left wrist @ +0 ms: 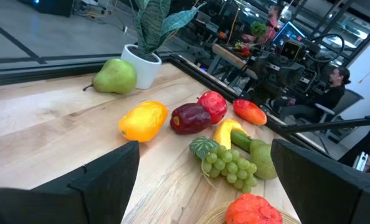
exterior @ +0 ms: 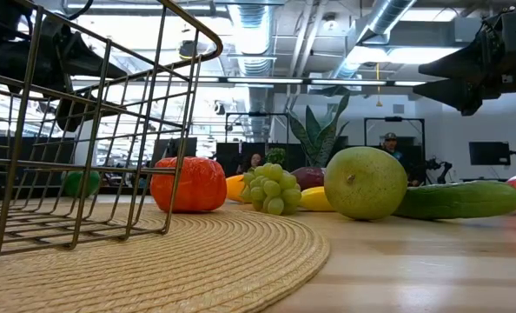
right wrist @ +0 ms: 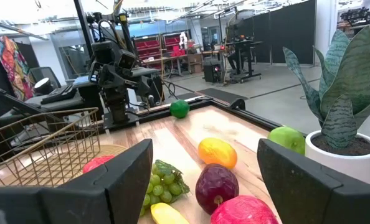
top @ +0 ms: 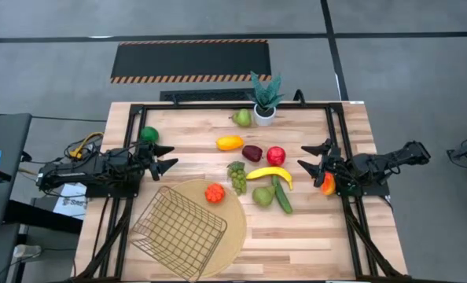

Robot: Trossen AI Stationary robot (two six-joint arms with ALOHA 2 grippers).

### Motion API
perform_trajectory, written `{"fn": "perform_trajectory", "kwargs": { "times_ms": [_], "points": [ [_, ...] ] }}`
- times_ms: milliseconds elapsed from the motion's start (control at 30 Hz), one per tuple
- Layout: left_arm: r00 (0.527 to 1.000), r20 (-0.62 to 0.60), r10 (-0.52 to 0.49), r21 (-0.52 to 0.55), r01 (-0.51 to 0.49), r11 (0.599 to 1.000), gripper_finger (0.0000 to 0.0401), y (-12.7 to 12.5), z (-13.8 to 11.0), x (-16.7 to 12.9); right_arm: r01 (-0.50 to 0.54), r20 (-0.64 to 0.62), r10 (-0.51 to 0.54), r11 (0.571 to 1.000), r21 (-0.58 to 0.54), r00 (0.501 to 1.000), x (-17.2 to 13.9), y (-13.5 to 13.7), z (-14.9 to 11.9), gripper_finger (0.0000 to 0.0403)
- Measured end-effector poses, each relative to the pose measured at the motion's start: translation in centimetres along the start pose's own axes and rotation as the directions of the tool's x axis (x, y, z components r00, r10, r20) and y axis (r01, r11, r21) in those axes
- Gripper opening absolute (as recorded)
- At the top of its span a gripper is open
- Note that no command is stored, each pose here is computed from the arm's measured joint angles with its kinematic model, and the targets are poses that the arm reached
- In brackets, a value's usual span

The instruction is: Build produce basket

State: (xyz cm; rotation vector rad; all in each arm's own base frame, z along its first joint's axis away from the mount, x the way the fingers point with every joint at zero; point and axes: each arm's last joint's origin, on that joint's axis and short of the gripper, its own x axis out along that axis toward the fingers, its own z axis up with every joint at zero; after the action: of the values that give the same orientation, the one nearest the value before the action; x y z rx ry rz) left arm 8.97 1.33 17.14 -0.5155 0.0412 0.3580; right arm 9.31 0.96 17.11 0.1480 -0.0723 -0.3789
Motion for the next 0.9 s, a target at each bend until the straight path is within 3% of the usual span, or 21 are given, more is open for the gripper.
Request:
{"fn": "perform_trajectory", "kwargs": {
  "times_ms": [267, 533, 767, 900],
  "points": [
    [0.999, 0.026, 0.037, -0.064, -0.036, 0.997, 0.035, 0.1, 0.09, 0.0, 0.0, 0.0, 0.0, 1.0, 0.0, 1.0, 0.0, 0.0, -0.01, 0.0311],
    [0.989, 0.108, 0.101, -0.21, -0.077, 0.975, 0.035, 0.18, 0.46, 0.02, 0.007, 0.001, -0.007, 1.0, 0.006, 1.0, 0.03, -0.05, 0.01, 0.0311],
    [0.986, 0.105, 0.127, -0.354, -0.082, 0.932, 0.035, 0.29, 0.42, -0.01, 0.002, 0.015, -0.006, 0.977, 0.212, 1.0, 0.03, -0.04, 0.17, 0.0311],
    [0.985, 0.109, 0.136, -0.398, -0.082, 0.914, 0.035, 0.32, 0.43, -0.02, -0.006, 0.028, -0.004, 0.935, 0.355, 1.0, 0.02, -0.02, 0.32, 0.0311]
  ]
}}
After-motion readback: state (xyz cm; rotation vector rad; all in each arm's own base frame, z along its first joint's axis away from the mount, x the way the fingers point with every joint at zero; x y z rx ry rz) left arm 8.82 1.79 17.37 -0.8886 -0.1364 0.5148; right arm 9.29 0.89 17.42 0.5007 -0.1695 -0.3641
